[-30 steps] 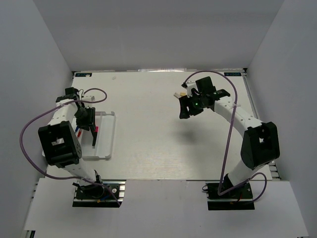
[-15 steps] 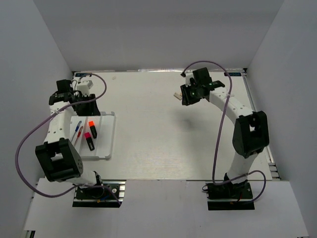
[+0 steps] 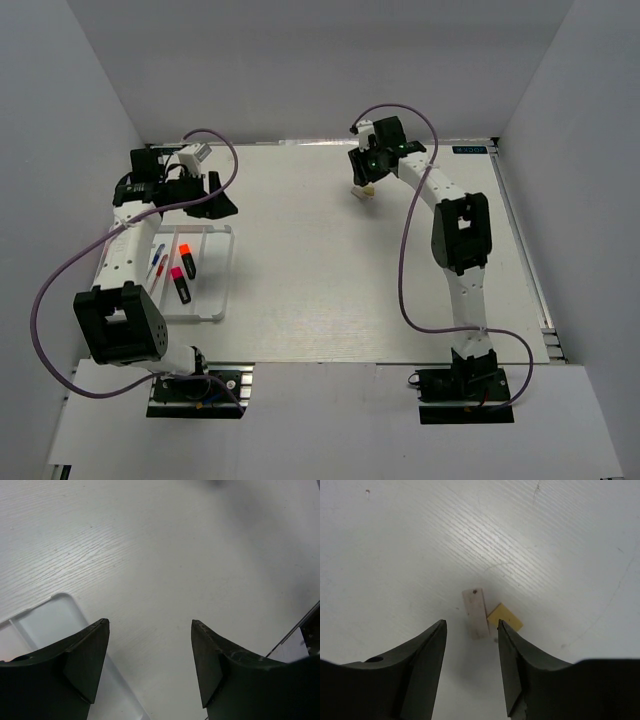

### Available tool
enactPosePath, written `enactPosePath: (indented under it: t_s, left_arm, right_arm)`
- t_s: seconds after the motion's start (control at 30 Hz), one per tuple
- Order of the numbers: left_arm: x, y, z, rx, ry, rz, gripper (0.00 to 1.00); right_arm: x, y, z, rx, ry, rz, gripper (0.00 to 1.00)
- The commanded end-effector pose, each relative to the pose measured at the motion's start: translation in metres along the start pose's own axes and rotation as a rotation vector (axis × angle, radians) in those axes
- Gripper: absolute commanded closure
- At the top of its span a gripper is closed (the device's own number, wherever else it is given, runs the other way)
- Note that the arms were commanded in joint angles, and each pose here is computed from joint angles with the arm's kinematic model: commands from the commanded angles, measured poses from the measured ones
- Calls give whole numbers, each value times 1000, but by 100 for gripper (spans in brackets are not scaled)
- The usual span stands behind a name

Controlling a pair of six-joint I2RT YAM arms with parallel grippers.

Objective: Sort the stationery into containers
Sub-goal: Pick up the stationery from the center of the board.

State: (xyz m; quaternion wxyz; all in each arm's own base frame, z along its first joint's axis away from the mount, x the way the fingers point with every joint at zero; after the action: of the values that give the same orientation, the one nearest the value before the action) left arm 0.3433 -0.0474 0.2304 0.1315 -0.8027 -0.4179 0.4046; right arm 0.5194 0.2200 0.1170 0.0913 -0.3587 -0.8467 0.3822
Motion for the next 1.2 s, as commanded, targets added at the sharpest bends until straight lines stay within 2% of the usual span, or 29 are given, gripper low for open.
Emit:
enactPosePath:
  t_s: [0.0,0.17,0.47,1.17]
  left_arm:
    - [-15,1,-4,-16,23,69,23]
    - [-18,8,-3,-5,20,77,20]
    - [-19,13,-6,14,17,71,15]
    - [-17,13,-9,26,3,55,2]
  right_arm:
    - [-14,15,-16,-64,-75,-3,48]
    - [-19,32,-16,-102,-130,5,48]
    - [-12,60,19,-26,-162,-38,50]
    - [12,49,54,108,-215,-209,57]
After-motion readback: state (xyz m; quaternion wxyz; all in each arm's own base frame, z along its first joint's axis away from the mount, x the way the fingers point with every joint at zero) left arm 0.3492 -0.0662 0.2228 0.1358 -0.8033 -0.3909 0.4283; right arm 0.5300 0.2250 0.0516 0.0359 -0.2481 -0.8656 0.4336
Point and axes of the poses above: each gripper's point midway between its finger pads, its own y axis out along the fingers, its own x axis along the line the jaws close on, z = x × y, the point moved 3 cm from there along -y, back along the fingers, and after that the axes turned 13 degrees about -y, right-handed, at the moved point
